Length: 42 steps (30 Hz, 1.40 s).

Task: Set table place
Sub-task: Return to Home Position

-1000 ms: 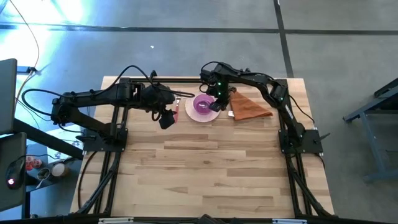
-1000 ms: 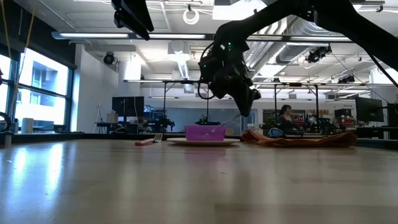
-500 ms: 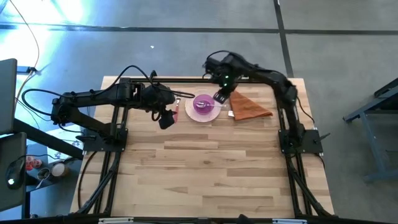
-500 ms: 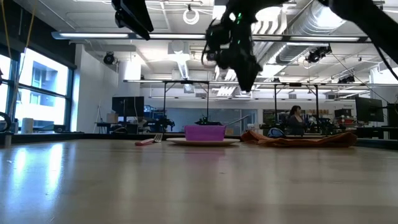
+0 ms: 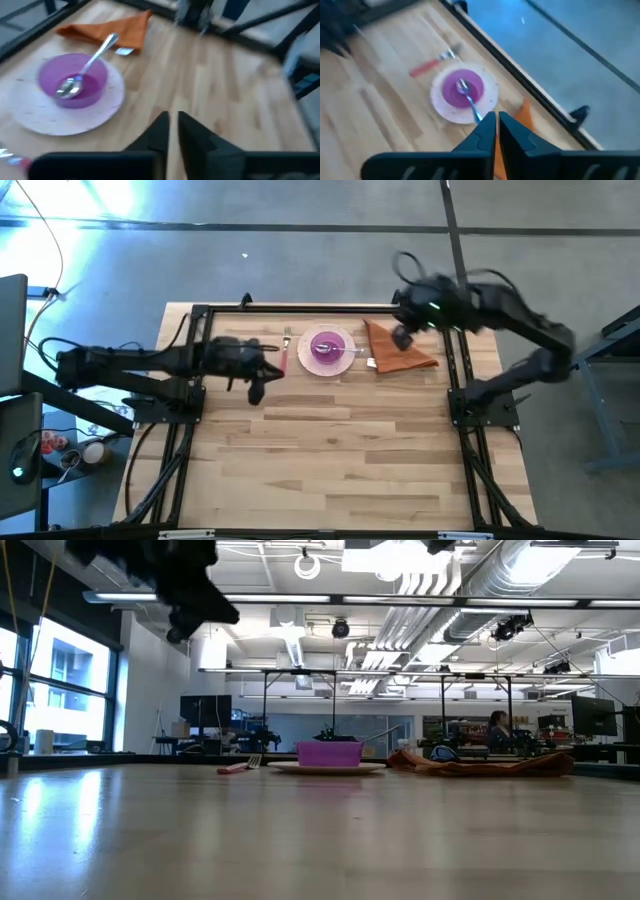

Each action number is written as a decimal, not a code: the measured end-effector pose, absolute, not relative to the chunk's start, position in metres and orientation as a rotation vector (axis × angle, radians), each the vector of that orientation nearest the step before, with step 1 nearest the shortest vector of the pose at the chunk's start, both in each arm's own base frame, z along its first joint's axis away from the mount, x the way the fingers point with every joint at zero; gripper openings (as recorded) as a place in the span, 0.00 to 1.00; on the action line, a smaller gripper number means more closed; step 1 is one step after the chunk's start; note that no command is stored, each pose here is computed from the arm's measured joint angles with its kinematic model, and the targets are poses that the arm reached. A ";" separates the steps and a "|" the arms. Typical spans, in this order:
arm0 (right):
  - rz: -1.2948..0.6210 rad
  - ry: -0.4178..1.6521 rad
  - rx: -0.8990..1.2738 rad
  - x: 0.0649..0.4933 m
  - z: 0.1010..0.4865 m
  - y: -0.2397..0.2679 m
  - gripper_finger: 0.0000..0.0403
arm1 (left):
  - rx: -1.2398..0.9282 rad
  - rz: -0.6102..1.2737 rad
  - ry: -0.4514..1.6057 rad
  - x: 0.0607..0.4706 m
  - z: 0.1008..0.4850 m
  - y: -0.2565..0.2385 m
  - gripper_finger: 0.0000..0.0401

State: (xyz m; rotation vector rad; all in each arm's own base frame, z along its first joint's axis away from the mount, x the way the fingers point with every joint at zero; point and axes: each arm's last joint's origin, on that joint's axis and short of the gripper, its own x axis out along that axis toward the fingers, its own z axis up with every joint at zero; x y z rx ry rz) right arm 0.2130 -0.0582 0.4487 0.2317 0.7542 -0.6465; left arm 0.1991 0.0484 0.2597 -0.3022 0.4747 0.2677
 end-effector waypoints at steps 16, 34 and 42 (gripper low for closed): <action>-0.344 0.025 0.470 0.110 0.265 -0.006 0.00 | -0.381 0.191 0.022 0.125 0.195 0.029 0.00; -0.335 0.003 0.422 0.089 0.185 -0.007 0.00 | -0.438 0.199 0.044 0.101 0.159 0.027 0.00; -0.332 0.079 0.245 0.093 0.171 -0.006 0.00 | -0.406 0.205 0.053 0.101 0.159 0.028 0.00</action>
